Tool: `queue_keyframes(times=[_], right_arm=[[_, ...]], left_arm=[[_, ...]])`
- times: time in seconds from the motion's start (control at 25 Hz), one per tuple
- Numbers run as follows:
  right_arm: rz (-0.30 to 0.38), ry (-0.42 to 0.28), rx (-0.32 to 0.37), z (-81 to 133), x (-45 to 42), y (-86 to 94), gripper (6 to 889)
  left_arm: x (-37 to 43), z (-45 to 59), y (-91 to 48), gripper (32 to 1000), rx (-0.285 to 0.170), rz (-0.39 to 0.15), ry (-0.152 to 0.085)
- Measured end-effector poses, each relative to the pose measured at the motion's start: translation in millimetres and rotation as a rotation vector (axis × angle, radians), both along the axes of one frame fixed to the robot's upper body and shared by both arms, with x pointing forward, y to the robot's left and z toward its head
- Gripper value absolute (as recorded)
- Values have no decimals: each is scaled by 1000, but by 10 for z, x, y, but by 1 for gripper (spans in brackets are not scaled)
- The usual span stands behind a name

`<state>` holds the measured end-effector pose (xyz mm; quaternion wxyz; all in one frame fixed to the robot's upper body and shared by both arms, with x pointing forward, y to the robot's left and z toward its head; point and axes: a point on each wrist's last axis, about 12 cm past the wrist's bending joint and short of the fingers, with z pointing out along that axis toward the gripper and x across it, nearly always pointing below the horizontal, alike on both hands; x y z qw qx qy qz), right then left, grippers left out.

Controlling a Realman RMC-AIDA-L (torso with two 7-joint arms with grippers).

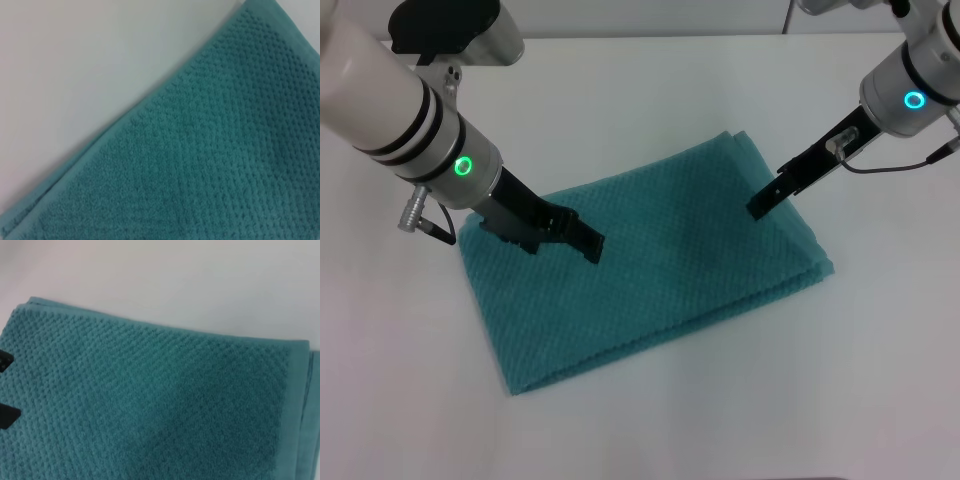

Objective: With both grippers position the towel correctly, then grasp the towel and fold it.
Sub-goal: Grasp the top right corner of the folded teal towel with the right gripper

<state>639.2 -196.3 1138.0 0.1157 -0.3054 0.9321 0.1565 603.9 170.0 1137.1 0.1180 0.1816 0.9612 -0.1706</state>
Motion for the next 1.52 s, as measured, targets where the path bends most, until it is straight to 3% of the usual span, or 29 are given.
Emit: queue_keyframes(times=[0.48, 1.12, 1.36, 1.52], right_arm=[[-1, -2, -2, -6, 3, 2, 854], [-58, 42, -18, -262, -54, -100, 852], [-101, 39, -92, -351, -64, -238, 851], [-112, 44, -100, -399, -83, -269, 851]], left_arm=[[-1, -2, 0, 911, 0, -2, -1], [9, -2, -9, 912, -4, 0, -12], [7, -7, -7, 912, -5, 1, -12], [7, -8, -7, 913, -5, 0, -13]])
